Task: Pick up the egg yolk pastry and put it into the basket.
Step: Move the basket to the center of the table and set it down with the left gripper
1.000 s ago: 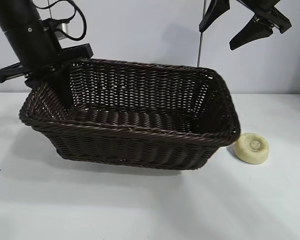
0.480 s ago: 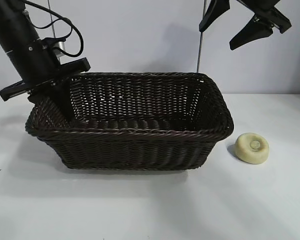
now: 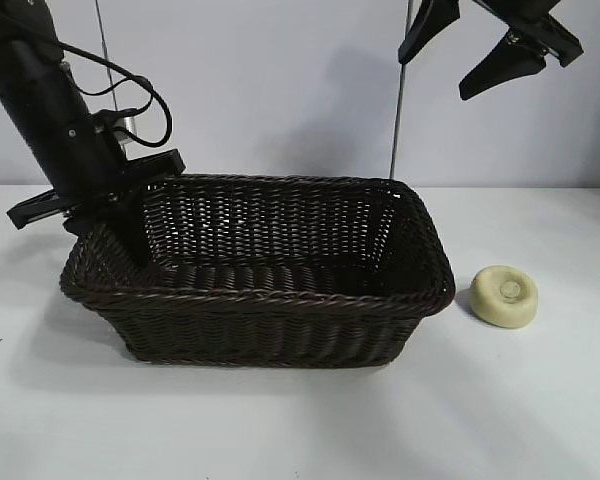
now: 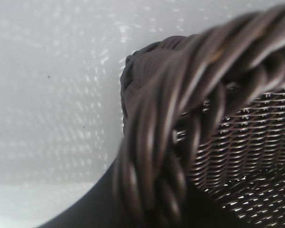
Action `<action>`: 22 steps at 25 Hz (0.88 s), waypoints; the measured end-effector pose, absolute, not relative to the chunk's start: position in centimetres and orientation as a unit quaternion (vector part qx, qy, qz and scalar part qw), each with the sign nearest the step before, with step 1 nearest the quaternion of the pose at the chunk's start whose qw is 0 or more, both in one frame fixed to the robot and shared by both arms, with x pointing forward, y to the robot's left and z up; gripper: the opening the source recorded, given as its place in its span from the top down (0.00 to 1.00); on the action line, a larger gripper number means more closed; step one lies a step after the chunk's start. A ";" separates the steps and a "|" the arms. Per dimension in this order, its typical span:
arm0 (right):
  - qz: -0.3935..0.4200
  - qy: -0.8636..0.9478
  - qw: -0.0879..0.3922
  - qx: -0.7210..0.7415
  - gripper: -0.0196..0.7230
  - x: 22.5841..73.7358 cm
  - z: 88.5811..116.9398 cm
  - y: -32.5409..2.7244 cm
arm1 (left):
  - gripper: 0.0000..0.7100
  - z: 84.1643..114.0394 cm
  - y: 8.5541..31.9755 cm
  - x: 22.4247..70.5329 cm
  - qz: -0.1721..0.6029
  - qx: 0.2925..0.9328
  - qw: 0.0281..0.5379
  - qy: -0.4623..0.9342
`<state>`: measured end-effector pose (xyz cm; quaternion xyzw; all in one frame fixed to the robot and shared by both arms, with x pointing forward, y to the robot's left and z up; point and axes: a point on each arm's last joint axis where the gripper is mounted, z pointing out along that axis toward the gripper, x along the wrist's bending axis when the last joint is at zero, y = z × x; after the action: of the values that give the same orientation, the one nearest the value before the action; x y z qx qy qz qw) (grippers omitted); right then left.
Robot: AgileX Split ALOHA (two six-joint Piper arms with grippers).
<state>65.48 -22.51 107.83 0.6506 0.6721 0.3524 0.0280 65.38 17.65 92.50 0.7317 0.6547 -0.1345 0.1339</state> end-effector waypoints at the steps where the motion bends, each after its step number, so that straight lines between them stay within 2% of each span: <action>1: 0.352 0.672 0.028 0.651 0.25 65.5 107.8 -22.5 | 0.86 92.5 17.6 65.4 -0.135 0.732 0.134 0.655; 5: 0.352 0.672 0.028 0.651 0.25 65.5 107.8 -22.5 | 0.86 92.5 17.6 65.4 -0.135 0.732 0.134 0.655; 7: 0.352 0.672 0.028 0.651 0.25 65.5 107.8 -22.5 | 0.82 92.5 17.6 65.4 -0.135 0.731 0.134 0.655; 9: 0.352 0.672 0.028 0.651 0.25 65.5 107.8 -22.5 | 0.71 92.5 17.6 65.4 -0.138 0.729 0.137 0.656; 12: 0.352 0.672 0.028 0.651 0.25 65.5 107.8 -22.5 | 0.47 92.6 17.5 65.3 -0.144 0.728 0.137 0.657; 14: 0.352 0.672 0.028 0.651 0.25 65.5 107.8 -22.5 | 0.39 92.6 17.5 65.1 -0.152 0.728 0.131 0.655; 17: 0.352 0.672 0.028 0.651 0.25 65.5 107.8 -22.5 | 0.34 93.1 17.5 64.9 -0.156 0.732 0.125 0.651; 22: 0.352 0.672 0.028 0.651 0.25 65.5 107.8 -22.5 | 0.33 95.9 17.8 64.4 -0.133 0.742 0.141 0.642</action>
<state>65.47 -22.50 107.82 0.6506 0.6723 0.3522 0.0276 64.43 17.80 95.88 0.7416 0.6423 -0.1331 0.1405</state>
